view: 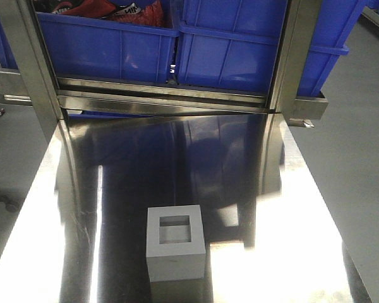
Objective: Sort gray base to blue bin
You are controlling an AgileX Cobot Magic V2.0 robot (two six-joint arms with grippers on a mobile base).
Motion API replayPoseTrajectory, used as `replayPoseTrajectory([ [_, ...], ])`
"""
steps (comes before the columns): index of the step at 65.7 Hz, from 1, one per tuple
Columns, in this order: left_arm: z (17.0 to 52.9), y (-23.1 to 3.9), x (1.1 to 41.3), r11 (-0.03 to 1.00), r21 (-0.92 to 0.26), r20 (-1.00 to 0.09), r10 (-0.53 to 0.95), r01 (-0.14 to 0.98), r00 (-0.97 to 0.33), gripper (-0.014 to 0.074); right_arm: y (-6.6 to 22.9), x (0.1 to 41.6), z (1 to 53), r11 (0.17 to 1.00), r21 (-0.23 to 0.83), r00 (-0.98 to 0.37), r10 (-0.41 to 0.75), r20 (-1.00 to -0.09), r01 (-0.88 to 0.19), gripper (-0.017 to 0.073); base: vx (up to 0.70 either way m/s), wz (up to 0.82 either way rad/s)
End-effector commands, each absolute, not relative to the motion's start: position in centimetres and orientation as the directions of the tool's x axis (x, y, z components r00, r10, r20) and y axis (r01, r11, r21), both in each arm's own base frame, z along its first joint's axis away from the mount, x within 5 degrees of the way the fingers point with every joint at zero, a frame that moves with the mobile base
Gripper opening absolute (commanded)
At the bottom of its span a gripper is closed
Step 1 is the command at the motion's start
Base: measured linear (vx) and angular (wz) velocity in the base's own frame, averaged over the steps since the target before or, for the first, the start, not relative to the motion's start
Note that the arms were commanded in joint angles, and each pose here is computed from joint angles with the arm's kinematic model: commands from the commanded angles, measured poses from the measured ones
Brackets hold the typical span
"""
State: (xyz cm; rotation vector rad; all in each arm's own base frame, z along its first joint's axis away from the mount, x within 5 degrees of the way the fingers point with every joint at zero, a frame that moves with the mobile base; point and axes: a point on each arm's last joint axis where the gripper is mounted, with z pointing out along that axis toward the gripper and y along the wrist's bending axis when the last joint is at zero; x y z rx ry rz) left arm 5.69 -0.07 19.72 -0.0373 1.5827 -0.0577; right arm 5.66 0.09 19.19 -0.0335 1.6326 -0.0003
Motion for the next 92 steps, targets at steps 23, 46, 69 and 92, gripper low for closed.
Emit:
replayPoseTrajectory([
  [23, 19.43, -0.13, 5.77, 0.997, -0.072, -0.997, -0.073, 0.025, 0.031, -0.0006, 0.11, 5.65, 19.41, 0.999, -0.033, 0.009, -0.033, -0.999, -0.021, -0.0009, 0.0, 0.0],
  [46, 19.43, -0.13, 5.77, 0.997, -0.072, -0.997, -0.073, 0.025, 0.031, -0.0006, 0.11, 5.65, 19.41, 0.999, -0.033, 0.009, -0.033, -0.999, -0.021, -0.0009, 0.0, 0.0],
  [69, 19.43, -0.13, 5.77, 0.997, -0.072, -0.997, -0.073, 0.025, 0.031, -0.0006, 0.11, 5.65, 19.41, 0.999, -0.033, 0.009, -0.033, -0.999, -0.021, -0.0009, 0.0, 0.0],
  [92, 19.43, -0.13, 5.77, 0.997, -0.072, -0.997, -0.073, 0.025, 0.031, -0.0006, 0.11, 5.65, 19.41, 0.999, -0.033, 0.009, -0.033, -0.999, -0.021, -0.0009, 0.0, 0.0],
])
